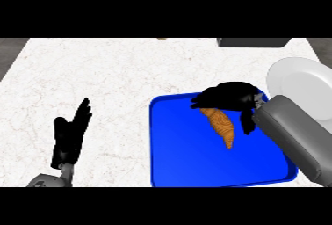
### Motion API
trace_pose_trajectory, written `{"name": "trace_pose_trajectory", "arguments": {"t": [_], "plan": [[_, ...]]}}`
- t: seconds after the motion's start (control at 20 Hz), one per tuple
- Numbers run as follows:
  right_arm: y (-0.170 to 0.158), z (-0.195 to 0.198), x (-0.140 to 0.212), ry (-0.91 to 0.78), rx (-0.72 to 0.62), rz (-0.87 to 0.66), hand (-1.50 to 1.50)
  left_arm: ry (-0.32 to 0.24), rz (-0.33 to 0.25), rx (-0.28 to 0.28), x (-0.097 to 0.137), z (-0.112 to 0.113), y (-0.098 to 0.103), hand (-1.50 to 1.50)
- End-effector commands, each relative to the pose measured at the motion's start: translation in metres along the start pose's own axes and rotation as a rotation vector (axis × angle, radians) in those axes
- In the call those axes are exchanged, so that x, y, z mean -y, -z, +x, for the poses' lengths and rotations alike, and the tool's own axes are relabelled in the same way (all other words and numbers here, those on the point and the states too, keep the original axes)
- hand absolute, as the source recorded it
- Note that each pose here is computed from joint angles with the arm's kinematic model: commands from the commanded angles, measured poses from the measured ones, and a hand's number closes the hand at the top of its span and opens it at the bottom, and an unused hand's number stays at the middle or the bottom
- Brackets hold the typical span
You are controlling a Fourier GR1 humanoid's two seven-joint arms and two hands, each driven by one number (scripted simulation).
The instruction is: Pick the croissant from the tray and place it in the plate
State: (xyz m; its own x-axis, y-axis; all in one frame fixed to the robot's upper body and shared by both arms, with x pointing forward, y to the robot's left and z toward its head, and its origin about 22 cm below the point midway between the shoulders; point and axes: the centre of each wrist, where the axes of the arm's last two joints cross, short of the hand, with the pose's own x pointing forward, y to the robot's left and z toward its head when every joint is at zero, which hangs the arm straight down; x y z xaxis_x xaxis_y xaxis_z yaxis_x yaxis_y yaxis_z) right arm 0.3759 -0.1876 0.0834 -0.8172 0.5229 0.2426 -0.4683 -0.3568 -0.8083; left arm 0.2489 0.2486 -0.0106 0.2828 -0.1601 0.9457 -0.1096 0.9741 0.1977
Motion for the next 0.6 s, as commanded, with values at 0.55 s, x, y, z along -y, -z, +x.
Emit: {"name": "trace_pose_trajectory", "arguments": {"t": [0.55], "plan": [[0.036, 0.005, -0.02, 0.017, 0.035, 0.058, -1.5, -0.012, -0.018, -0.008, 0.006, 0.004, 0.01, 0.0]]}}
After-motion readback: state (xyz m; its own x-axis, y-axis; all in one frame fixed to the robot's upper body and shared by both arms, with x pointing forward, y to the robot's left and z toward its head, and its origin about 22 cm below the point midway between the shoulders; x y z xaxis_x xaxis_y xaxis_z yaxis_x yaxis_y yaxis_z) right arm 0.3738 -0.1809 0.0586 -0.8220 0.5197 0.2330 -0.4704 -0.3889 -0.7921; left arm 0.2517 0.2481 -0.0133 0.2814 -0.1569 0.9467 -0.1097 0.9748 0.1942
